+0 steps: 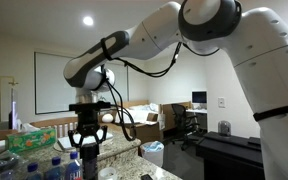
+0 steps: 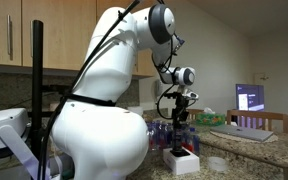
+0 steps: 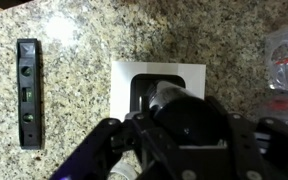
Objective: Put the black bottle on the white box, place the tape over the bottle, put the black object on top of the black bottle
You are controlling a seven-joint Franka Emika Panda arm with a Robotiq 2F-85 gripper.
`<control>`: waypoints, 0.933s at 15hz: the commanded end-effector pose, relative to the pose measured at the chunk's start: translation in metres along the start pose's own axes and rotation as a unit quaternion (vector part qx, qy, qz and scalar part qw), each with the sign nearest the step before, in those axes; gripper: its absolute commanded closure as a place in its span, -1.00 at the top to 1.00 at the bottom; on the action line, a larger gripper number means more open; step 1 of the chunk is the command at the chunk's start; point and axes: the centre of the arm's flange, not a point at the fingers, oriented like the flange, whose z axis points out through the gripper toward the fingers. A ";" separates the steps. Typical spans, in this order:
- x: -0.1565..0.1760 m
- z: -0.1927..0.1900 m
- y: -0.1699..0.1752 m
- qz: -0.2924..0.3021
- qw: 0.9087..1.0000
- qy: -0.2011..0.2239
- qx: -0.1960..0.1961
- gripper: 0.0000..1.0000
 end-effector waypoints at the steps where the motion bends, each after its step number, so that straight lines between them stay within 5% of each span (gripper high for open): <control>1: -0.005 -0.005 0.005 0.022 1.000 -0.015 -0.001 -0.37; 14: 0.005 -0.001 0.008 0.033 0.999 -0.009 0.000 -0.37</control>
